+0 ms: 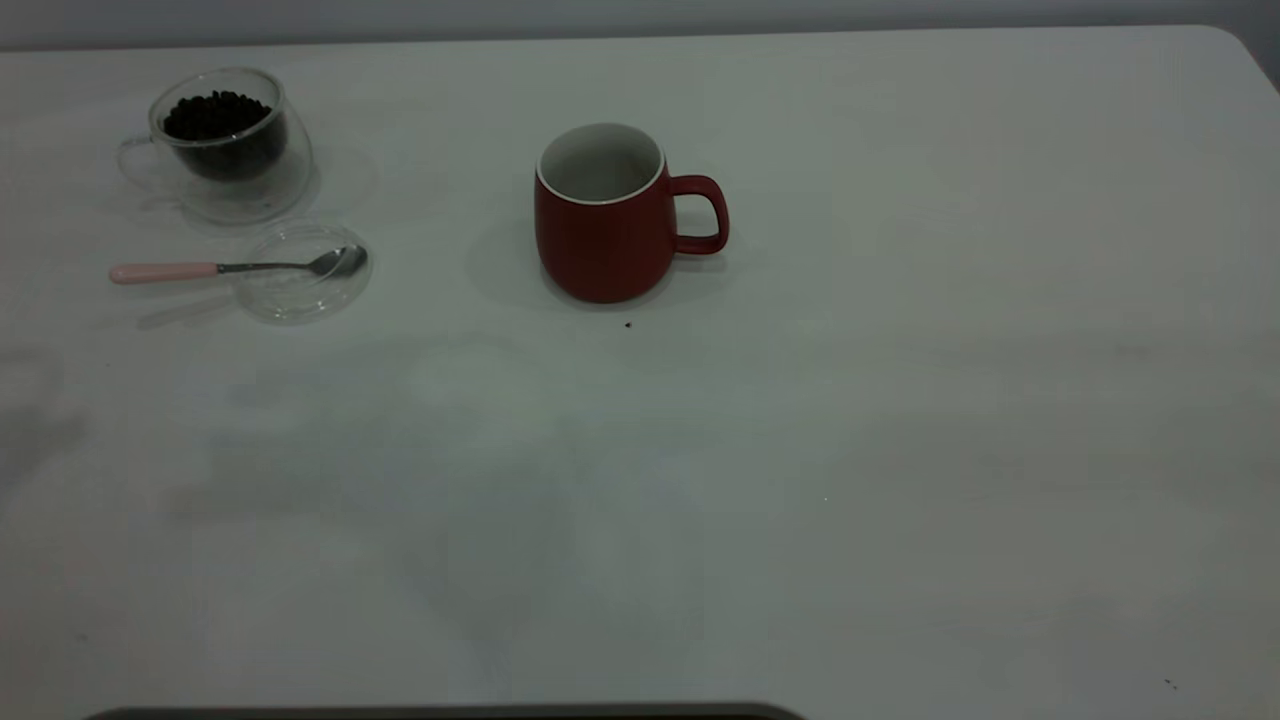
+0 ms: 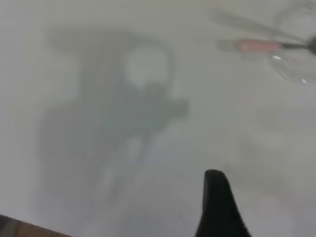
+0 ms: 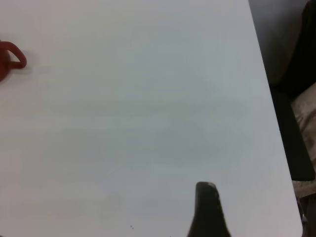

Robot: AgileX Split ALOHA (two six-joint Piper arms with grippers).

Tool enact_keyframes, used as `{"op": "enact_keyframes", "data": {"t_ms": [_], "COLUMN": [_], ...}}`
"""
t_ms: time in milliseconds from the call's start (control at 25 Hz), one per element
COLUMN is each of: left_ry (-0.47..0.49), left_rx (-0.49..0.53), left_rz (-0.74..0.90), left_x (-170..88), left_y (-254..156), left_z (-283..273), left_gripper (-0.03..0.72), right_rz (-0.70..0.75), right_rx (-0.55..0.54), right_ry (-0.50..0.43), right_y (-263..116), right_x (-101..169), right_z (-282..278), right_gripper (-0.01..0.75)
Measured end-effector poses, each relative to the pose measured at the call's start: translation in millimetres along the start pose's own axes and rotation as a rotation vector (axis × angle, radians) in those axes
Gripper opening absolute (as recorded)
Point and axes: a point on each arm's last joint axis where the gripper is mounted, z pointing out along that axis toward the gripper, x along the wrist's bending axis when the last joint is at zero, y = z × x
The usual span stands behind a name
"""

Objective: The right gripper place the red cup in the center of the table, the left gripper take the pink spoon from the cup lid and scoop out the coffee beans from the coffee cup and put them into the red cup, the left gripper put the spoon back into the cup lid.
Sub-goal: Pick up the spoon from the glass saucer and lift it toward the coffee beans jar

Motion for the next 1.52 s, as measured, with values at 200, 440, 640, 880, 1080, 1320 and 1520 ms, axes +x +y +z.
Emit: {"op": "enact_keyframes", "data": {"t_ms": [200,440,640,880,1080,1320,1520], "left_ry": [-0.059,-0.293,-0.503,-0.498,-0.559,-0.658,-0.688], "left_rx": [0.089,0.153,0.17,0.092,0.086,0.123,0.17], "left_rz": [-0.141,-0.075,0.016,0.08,0.096,0.073,0.103], "left_x": [41,70,77,84,83,79,61], "left_y": [25,39,43,43,49,61,57], "left_z": [45,95,134,170,181,196,207], "left_gripper": [0.527,0.516,0.513,0.511,0.571,0.614,0.609], "right_rz": [0.0,0.0,0.0,0.0,0.0,0.0,0.0], "right_rx": [0.0,0.0,0.0,0.0,0.0,0.0,0.0], "right_ry": [0.0,0.0,0.0,0.0,0.0,0.0,0.0], "right_y": [0,0,0,0,0,0,0], "right_x": [0,0,0,0,0,0,0], "right_z": [0,0,0,0,0,0,0], "right_gripper": [0.579,0.579,0.579,0.579,0.579,0.579,0.579]}}
